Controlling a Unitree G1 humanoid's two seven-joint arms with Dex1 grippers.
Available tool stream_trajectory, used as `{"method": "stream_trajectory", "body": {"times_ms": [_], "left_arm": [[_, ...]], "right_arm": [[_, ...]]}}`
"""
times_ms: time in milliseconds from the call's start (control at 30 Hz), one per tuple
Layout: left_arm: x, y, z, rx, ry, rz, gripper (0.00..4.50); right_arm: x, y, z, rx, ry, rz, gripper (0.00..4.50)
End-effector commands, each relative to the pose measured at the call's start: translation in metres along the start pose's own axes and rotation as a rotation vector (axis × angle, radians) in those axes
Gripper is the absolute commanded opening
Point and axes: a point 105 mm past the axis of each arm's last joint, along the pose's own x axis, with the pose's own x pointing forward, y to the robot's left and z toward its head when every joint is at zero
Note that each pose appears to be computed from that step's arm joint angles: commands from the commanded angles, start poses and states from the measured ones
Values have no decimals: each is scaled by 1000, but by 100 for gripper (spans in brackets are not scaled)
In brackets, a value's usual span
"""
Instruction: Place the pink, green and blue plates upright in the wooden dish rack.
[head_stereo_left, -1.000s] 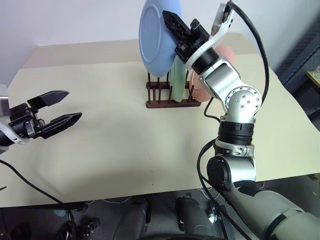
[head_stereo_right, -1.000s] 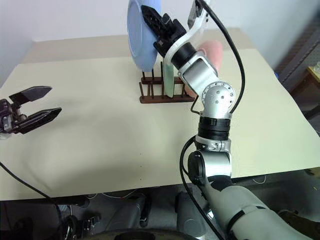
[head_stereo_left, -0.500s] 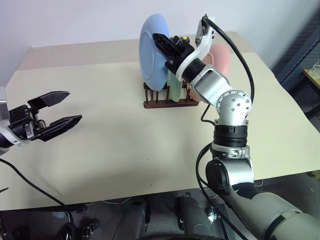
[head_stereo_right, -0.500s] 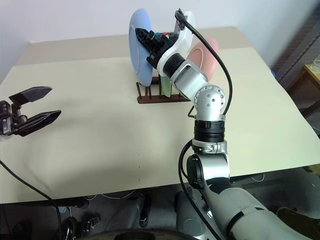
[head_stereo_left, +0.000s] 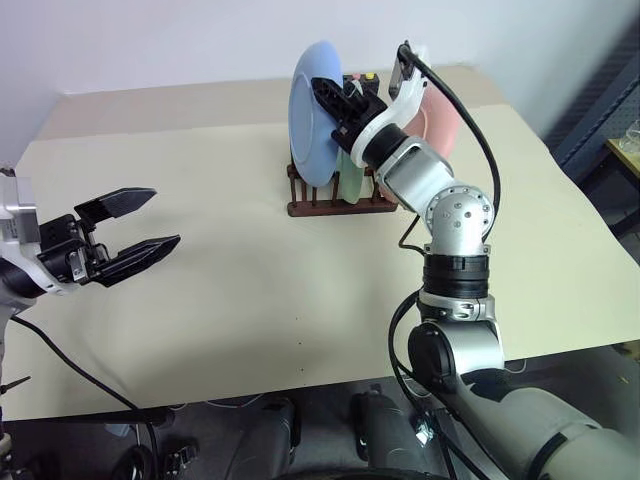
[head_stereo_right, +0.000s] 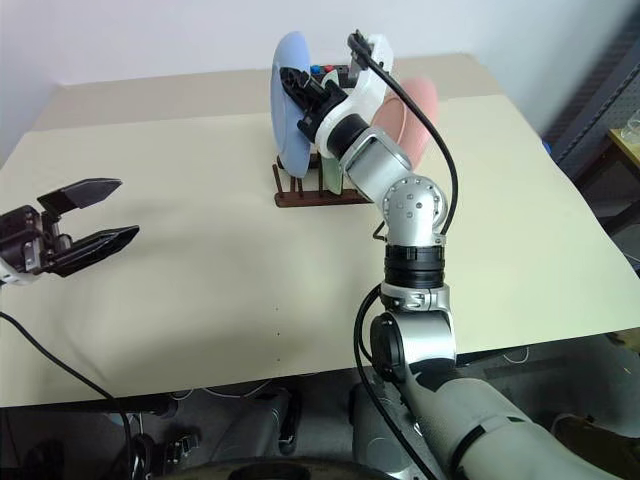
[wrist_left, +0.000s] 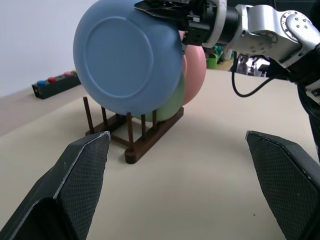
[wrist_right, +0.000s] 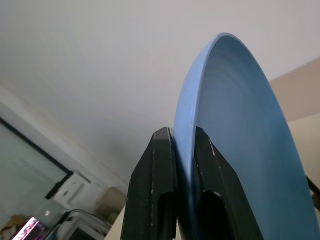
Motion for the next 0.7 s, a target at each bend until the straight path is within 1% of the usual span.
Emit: {"method": "stream_trajectory", "body": {"times_ms": [33, 267, 400, 467, 567, 600, 700], "left_arm": [[2, -5, 8, 25, -15, -13, 446], [2, -6, 8, 26, -9, -6, 446], [3, -6, 6, 26, -4, -4, 450], [3, -6, 6, 25, -2, -3, 450], [3, -5, 6, 25, -2, -2, 450], [4, -5, 6, 25, -2, -2, 450], [5, -6, 7, 25, -6, -7, 450]], "right_arm": [[2, 1, 1, -22, -26, -1, 0], [5, -11, -10, -8, -7, -24, 0], [7, -14, -12, -10, -8, -19, 149], [8, -14, -12, -24, -11, -20, 257], [9, -11, -8, -44, -22, -14, 404], [9, -8, -6, -62, -25, -2, 447], [9, 0, 1, -137, -42, 29, 447]]}}
